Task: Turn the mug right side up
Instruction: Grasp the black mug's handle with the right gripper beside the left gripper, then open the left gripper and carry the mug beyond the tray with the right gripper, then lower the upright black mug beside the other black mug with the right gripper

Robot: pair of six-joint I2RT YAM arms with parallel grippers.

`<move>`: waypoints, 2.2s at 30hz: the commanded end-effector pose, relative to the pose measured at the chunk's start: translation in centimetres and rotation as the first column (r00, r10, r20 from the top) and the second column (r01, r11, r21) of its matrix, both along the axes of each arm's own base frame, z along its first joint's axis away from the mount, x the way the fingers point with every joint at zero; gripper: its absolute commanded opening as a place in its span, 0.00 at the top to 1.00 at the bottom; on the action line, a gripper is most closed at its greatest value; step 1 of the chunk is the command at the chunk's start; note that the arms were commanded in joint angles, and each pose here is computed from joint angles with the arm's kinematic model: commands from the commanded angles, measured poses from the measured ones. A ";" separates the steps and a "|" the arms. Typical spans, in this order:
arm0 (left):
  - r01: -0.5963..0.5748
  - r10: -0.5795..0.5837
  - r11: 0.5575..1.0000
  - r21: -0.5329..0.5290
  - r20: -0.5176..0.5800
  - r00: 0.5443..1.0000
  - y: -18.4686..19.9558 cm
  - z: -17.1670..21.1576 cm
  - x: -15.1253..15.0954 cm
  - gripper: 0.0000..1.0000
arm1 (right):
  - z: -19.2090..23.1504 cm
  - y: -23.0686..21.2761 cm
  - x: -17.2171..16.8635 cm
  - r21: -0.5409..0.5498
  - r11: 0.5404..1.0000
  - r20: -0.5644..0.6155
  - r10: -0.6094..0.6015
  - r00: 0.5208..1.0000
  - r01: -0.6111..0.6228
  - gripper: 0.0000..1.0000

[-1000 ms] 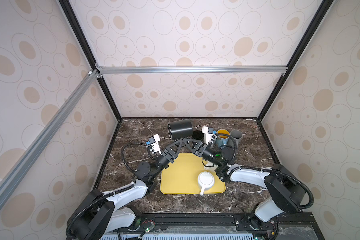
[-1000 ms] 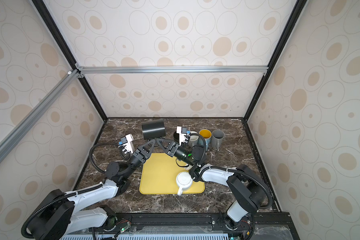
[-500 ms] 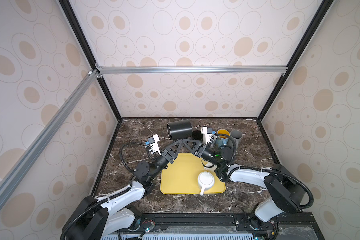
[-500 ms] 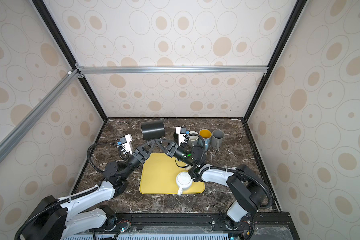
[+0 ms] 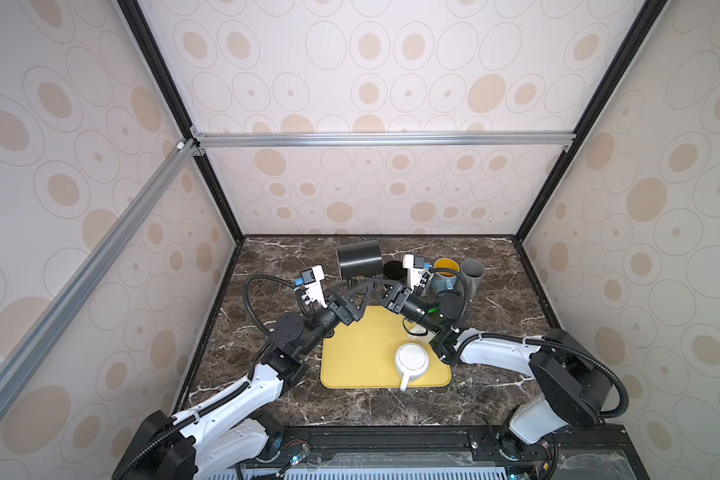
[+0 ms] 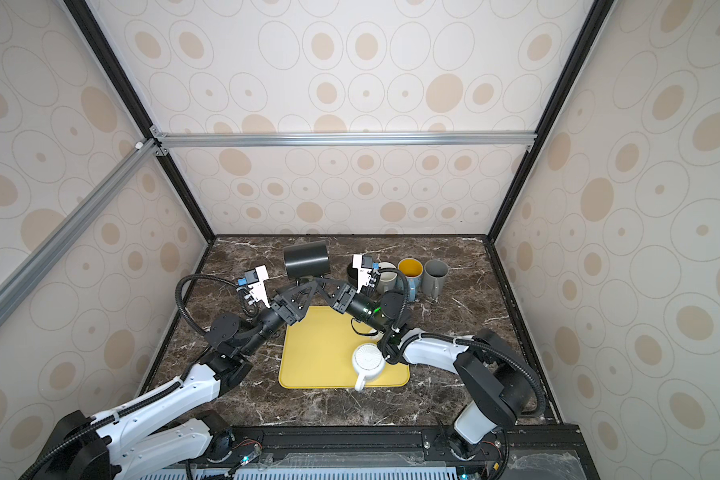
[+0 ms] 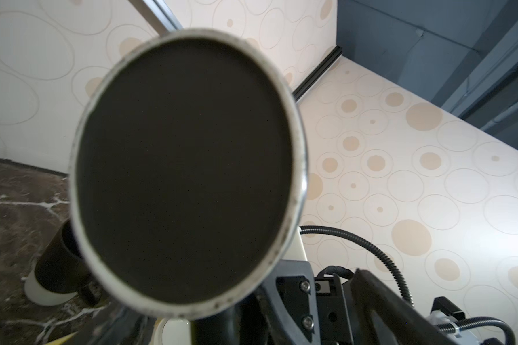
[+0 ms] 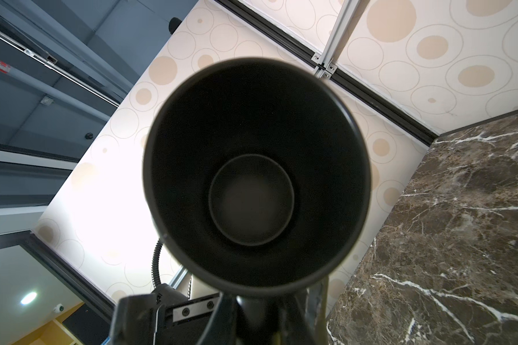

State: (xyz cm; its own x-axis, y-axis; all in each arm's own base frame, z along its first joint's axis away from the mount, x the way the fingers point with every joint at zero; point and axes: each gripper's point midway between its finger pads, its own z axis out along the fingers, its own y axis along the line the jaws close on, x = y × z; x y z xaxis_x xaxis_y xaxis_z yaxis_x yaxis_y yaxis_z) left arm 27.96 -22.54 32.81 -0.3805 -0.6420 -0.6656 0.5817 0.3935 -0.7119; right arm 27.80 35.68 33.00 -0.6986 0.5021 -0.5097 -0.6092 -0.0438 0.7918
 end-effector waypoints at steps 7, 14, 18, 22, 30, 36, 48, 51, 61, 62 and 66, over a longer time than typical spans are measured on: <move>-0.238 0.241 0.925 0.297 0.029 0.970 4.1 1.2 0.8 0.00 | 3.7 -1.6 -1.2 -0.096 0.994 0.063 -0.047 0.997 0.053 1.00; -0.277 0.288 0.862 0.424 0.039 0.957 5.4 1.4 0.6 0.00 | 3.2 -2.5 -0.9 -0.335 0.926 0.169 -0.126 0.978 0.177 1.00; -0.321 0.358 0.796 0.513 0.029 0.933 6.5 0.5 1.3 0.00 | 2.2 -3.0 0.2 -0.461 0.843 0.239 -0.185 0.953 0.279 1.00; -0.308 0.345 0.788 0.533 0.032 0.938 6.2 0.0 1.5 0.00 | 0.2 -2.7 1.9 -0.578 0.732 0.283 -0.235 0.930 0.361 1.00; -0.306 0.353 0.773 0.555 0.023 0.935 6.3 -1.9 1.6 0.00 | -4.0 -1.2 5.5 -0.729 0.494 0.393 -0.266 0.880 0.474 1.00; -0.346 0.425 0.727 0.593 0.008 0.905 7.8 -4.1 1.7 0.00 | -6.8 -0.2 7.7 -0.773 0.386 0.427 -0.270 0.863 0.503 1.00; -0.373 0.460 0.703 0.606 0.013 0.888 9.0 -5.5 1.6 0.00 | -10.6 0.5 11.4 -0.818 0.220 0.452 -0.326 0.830 0.531 1.00; -0.359 0.451 0.709 0.607 0.002 0.893 8.7 -5.9 1.6 0.00 | -11.6 0.7 12.2 -0.827 0.186 0.454 -0.337 0.825 0.531 1.00; -0.335 0.429 0.731 0.594 -0.019 0.903 8.3 -6.8 1.5 0.00 | -15.0 0.3 14.6 -0.861 0.123 0.417 -0.385 0.824 0.493 1.00; -0.334 0.427 0.734 0.592 -0.019 0.904 8.3 -6.8 1.4 0.00 | -15.6 0.1 14.8 -0.866 0.119 0.409 -0.389 0.825 0.486 1.00; -0.330 0.422 0.737 0.589 -0.020 0.906 8.3 -6.9 1.3 0.00 | -17.2 -0.4 15.7 -0.874 0.103 0.398 -0.408 0.822 0.474 1.00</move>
State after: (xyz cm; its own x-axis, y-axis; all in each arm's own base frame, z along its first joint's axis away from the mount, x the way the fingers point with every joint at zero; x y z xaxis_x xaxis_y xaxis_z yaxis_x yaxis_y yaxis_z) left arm 29.25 -14.41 24.76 -0.3391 -0.2529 -0.9061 0.2020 0.9211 -0.3327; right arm 41.26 35.18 12.61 -0.5602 -0.2272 -0.7966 -0.3331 0.9423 -0.0345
